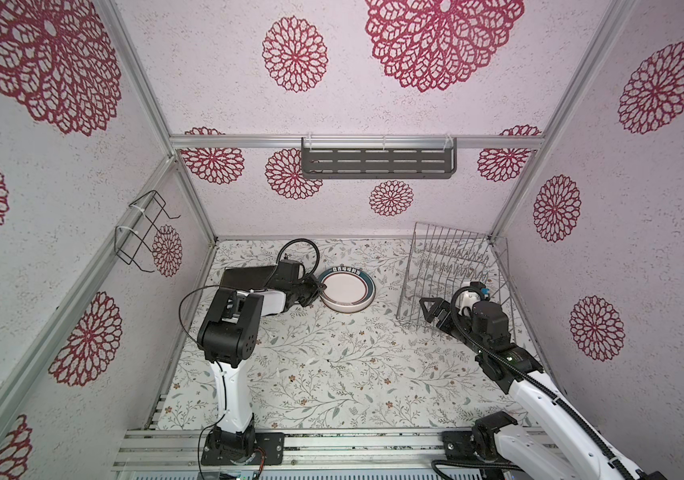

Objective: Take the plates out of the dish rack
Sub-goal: 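Lower the green-rimmed plate onto the red-text plate with the left gripper, then open the left gripper to release the plate onto the stack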

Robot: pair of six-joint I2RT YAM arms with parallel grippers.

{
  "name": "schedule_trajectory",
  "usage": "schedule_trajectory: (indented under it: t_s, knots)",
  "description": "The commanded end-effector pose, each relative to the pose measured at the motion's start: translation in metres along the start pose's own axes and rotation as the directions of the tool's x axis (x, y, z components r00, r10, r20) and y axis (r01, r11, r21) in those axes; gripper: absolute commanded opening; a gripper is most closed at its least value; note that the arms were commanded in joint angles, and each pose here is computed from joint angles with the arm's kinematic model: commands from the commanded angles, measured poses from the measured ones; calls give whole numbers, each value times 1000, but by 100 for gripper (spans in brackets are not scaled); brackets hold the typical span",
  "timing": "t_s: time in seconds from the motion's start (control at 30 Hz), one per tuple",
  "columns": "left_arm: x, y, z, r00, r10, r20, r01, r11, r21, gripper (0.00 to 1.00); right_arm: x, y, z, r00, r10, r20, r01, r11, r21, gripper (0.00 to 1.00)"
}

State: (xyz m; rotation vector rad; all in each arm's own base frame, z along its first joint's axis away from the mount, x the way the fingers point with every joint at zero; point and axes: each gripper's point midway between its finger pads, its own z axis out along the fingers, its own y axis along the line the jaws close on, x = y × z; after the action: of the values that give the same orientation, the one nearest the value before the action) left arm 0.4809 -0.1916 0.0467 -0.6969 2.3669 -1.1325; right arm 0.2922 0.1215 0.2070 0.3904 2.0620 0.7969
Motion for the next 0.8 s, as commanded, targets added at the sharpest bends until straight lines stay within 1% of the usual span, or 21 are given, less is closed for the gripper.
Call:
schedule_trajectory:
  t_s: [0.0,0.3,0.5,0.77]
  knots:
    - [-5,-24,2,999,34,11,-35,997,70,0,-8,7,-2,999,-21,34,22,999,-23,98]
    - [-4,-22,4,999,40,10,-41,998,41,1,-8,9,-3,999,-31,28,32,999,-32,98]
    - [-4,-22,2,999,49,11,-49,999,12,7,-6,9,-3,999,-30,25,30,999,-36,99]
    - [-4,-22,1,998,56,7,-56,998,-3,9,-7,10,-5,999,-30,28,31,999,-43,99]
